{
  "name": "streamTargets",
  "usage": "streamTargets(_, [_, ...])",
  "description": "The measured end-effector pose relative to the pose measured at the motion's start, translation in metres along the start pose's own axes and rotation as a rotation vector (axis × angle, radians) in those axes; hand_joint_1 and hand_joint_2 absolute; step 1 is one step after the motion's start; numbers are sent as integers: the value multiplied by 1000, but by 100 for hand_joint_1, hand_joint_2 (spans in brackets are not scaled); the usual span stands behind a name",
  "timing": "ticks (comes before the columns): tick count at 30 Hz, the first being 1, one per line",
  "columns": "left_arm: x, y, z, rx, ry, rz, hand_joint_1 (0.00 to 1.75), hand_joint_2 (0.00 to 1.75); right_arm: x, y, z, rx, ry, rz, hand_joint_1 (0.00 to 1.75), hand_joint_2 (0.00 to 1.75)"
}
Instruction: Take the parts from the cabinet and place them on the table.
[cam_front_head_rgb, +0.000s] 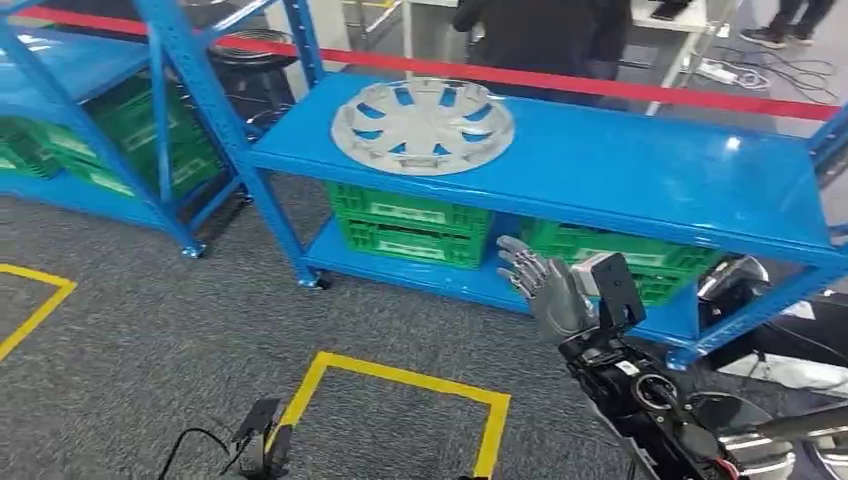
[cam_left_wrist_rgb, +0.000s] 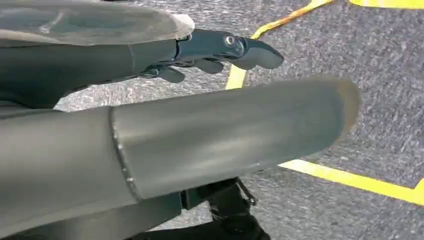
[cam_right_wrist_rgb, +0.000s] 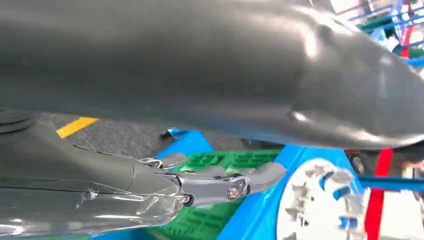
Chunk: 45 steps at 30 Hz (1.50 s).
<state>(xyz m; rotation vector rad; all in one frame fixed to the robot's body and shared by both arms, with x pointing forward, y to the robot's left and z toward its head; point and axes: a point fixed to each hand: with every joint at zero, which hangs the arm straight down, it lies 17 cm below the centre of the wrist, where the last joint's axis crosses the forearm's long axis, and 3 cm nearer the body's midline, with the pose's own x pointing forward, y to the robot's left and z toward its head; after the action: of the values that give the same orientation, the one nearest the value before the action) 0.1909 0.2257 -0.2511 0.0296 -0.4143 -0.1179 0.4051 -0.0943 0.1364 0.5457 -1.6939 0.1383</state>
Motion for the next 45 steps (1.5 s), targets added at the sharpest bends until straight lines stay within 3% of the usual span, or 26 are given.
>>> streamTargets(45, [-7, 3, 0, 7, 28, -7, 0, 0, 1, -3, 0, -12, -8, -10, 0, 0])
